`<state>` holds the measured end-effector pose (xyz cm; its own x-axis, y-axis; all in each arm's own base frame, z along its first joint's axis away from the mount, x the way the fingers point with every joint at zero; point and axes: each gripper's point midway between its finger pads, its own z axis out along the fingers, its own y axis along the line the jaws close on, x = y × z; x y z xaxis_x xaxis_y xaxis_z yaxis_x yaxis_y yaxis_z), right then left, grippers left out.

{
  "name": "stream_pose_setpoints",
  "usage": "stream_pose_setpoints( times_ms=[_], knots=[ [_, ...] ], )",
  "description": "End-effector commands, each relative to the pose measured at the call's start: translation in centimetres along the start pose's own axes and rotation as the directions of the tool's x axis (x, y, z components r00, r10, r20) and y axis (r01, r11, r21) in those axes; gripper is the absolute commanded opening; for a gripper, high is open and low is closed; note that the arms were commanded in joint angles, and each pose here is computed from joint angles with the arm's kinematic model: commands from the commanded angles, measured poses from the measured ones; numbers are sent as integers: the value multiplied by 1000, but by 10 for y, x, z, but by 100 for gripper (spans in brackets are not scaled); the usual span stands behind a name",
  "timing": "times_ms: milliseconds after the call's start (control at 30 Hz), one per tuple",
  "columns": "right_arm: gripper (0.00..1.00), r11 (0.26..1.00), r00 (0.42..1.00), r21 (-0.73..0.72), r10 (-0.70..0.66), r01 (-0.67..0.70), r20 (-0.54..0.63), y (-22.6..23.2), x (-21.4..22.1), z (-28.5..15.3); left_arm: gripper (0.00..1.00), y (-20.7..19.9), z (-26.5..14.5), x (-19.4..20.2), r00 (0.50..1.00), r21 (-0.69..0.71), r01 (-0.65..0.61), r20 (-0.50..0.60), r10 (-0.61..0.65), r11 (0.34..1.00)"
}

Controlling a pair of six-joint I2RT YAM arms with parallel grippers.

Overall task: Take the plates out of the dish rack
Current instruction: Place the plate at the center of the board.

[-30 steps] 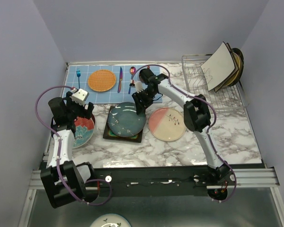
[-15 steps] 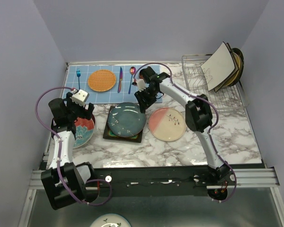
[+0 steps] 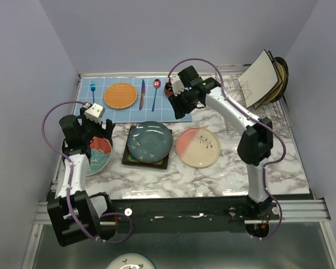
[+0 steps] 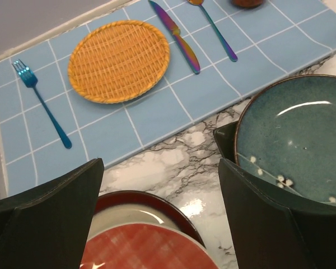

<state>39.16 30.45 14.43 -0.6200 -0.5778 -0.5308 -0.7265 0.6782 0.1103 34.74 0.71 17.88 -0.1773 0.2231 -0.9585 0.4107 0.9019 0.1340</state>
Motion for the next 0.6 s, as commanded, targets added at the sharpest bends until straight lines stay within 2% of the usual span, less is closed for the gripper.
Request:
stream_pose_setpoints(
  times_ms=[0,167,367,567],
  knots=[
    [52,970,993,242,8,-37,120,-51,-12,-44,93,-9,16,-18,999,20,36,38,-36,999],
    [47,884,975,446,49,-143,216,-126,-6,-90,94,-23,37,-27,998,23,52,42,-53,998],
    [46,783,952,566,104,-257,288,-211,8,-141,96,-26,49,-32,996,27,82,43,-83,996],
    [47,644,925,680,126,-351,358,-279,25,-186,99,-16,56,-31,994,-14,109,24,-109,994]
  ],
)
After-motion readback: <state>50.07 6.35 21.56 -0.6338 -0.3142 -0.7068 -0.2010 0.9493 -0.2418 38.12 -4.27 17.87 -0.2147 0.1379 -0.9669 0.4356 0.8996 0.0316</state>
